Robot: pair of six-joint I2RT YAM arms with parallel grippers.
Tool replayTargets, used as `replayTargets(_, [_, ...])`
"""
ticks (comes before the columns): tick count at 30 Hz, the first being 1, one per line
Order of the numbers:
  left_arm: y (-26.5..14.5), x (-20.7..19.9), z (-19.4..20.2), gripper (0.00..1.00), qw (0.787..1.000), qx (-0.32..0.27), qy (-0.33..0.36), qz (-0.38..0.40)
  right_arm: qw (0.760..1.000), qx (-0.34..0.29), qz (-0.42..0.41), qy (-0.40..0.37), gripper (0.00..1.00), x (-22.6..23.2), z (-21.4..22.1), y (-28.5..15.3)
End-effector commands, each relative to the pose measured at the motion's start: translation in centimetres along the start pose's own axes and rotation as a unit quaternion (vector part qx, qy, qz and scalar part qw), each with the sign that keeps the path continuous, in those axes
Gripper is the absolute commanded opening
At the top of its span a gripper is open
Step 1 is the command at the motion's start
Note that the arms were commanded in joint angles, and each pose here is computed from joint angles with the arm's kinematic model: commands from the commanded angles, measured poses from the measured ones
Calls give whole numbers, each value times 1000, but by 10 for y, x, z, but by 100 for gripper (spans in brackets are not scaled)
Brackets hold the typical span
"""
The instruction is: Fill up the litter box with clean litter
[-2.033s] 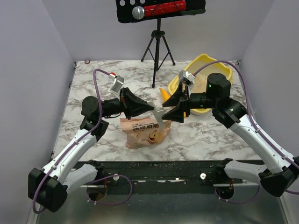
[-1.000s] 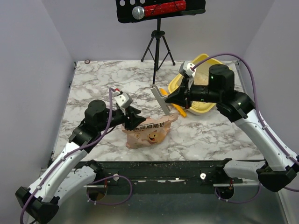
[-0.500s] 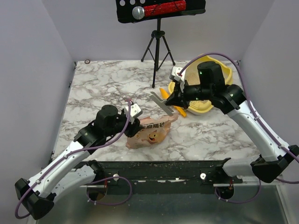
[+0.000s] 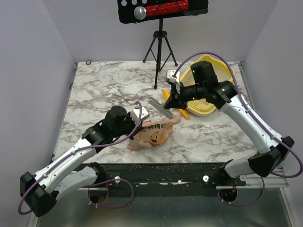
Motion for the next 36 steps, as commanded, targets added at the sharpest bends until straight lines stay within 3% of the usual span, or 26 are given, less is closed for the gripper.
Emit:
replayTargets(1, [1,-3,6,0,999,28,-1,16,999,-5,-40,-17,0,0,-1,5])
replayTargets(9, [-1,-3,7,0,999,31,-6,8,996,-12,-80,-35,0,-9,5,23])
replayTargets(18, [-3,-2,6,0,1000,22,-9,-3,983,-49,-122,-129,0,-12,21,39])
replayTargets(22, [-5,-2,6,0,1000,17,-8,-6,981,-50,-134,-133,0,-12,27,44])
replayTargets(29, [-8,-1,5,0,1000,7,-8,-20,984,-19,-138,-107,0,-18,42,53])
replayTargets(36, [-9,1,2,0,999,0,-9,-35,990,61,-101,-78,0,-25,64,52])
Point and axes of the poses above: each gripper's point midway between its finger pads, its own y axis out along the fingers, its own x axis along the line the jaws close on, z = x × y, the point moved 9 cm from there along -y, back along the fingers, and after that the axes turned 6 degrees about y, right-handed, at the moved point
